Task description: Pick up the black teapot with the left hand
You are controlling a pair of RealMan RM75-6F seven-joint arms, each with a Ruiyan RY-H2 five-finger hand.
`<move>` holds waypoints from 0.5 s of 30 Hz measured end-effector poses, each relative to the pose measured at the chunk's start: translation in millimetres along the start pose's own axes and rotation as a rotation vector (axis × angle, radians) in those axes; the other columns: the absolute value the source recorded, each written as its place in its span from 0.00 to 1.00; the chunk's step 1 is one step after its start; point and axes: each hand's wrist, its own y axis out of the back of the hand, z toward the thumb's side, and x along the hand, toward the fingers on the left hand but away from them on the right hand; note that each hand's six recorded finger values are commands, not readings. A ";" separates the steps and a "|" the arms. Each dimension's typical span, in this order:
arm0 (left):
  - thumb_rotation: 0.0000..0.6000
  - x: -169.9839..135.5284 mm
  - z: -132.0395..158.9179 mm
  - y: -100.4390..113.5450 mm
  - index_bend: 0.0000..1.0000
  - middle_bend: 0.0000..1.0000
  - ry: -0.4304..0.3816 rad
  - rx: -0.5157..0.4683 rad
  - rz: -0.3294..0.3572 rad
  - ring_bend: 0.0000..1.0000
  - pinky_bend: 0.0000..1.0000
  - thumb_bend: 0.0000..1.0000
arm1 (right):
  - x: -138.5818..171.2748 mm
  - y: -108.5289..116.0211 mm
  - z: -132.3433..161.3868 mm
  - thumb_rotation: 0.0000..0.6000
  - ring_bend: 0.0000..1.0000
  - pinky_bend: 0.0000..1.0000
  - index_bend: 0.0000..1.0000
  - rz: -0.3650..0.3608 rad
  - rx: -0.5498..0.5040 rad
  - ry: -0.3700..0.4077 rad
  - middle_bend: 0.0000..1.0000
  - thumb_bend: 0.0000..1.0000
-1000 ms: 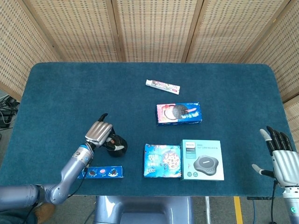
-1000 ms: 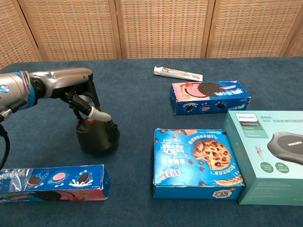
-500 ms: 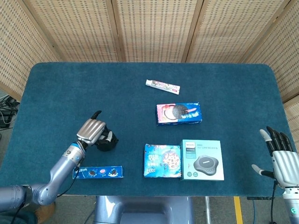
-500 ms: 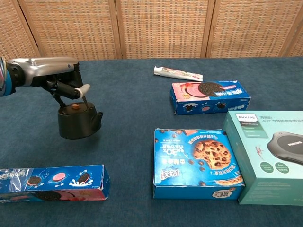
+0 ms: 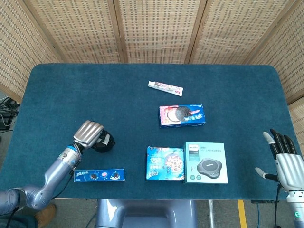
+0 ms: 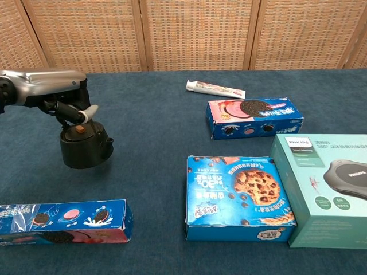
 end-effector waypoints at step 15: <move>0.48 -5.9 -4.4 0.2 1.00 1.00 0.021 0.012 -0.009 0.83 1.00 1.00 | -0.2 0.3 0.0 1.00 0.00 0.00 0.00 0.002 -0.011 0.000 0.00 0.00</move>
